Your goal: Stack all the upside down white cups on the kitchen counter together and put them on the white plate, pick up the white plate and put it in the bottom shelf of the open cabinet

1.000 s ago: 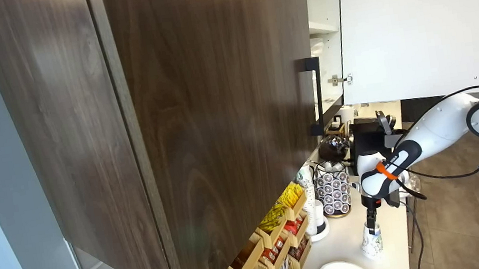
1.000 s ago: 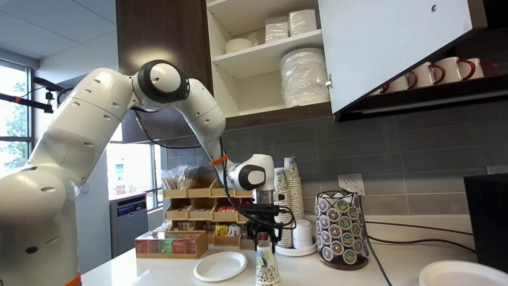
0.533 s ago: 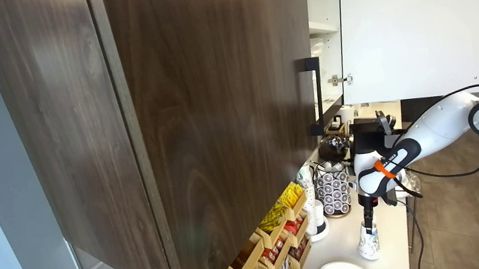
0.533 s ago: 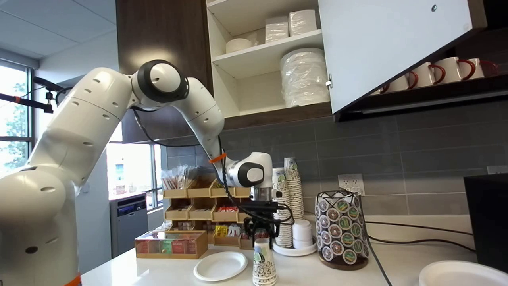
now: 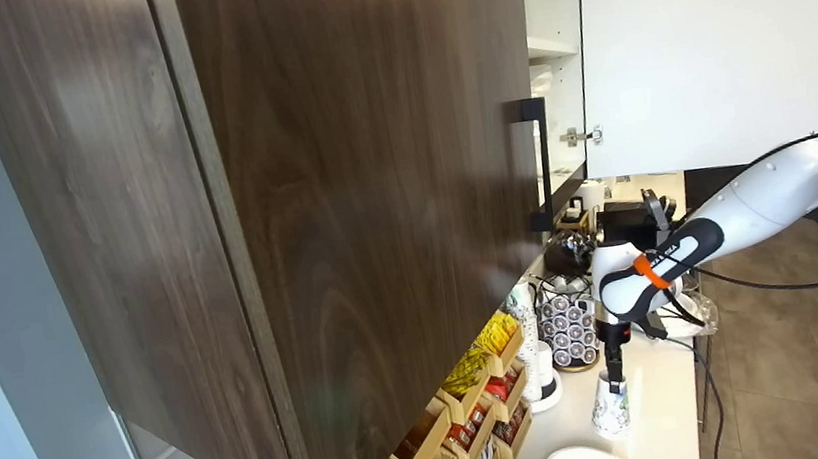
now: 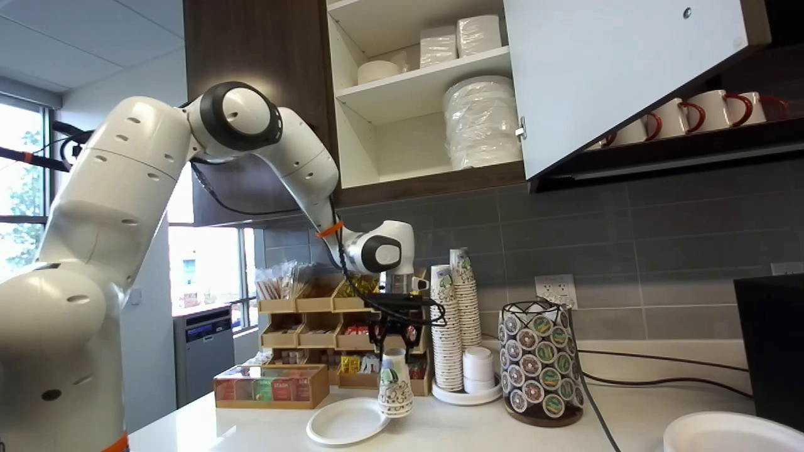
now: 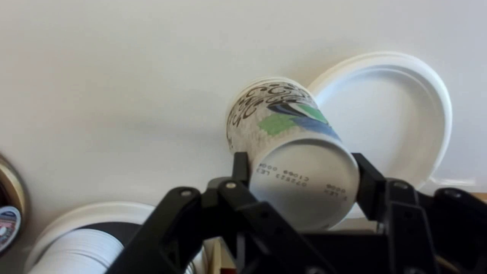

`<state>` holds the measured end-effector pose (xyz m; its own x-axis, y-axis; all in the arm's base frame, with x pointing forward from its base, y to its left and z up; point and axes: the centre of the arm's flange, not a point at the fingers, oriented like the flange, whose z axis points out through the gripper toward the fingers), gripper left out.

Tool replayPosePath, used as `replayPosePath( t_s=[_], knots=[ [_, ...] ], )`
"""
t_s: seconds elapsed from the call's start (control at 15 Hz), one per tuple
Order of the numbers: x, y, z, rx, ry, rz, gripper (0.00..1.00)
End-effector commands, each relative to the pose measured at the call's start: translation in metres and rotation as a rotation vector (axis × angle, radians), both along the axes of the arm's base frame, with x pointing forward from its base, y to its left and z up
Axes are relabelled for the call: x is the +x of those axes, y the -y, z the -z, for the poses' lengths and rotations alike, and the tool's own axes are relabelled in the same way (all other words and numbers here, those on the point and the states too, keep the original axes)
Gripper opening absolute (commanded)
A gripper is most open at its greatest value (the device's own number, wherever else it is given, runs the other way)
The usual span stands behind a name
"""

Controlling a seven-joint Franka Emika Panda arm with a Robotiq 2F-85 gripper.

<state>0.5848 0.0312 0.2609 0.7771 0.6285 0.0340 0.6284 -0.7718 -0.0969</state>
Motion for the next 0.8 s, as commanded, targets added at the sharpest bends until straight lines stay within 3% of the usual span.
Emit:
replayPosePath(
  t_s=[0.0,0.47,0.73],
  knots=[
    [-0.016,-0.039,-0.007,0.033,-0.005,-0.1,0.41],
    [-0.031,-0.108,0.015,0.044,-0.078,-0.229,0.41],
    [-0.035,-0.126,0.031,0.082,-0.149,-0.213,0.41]
  ],
)
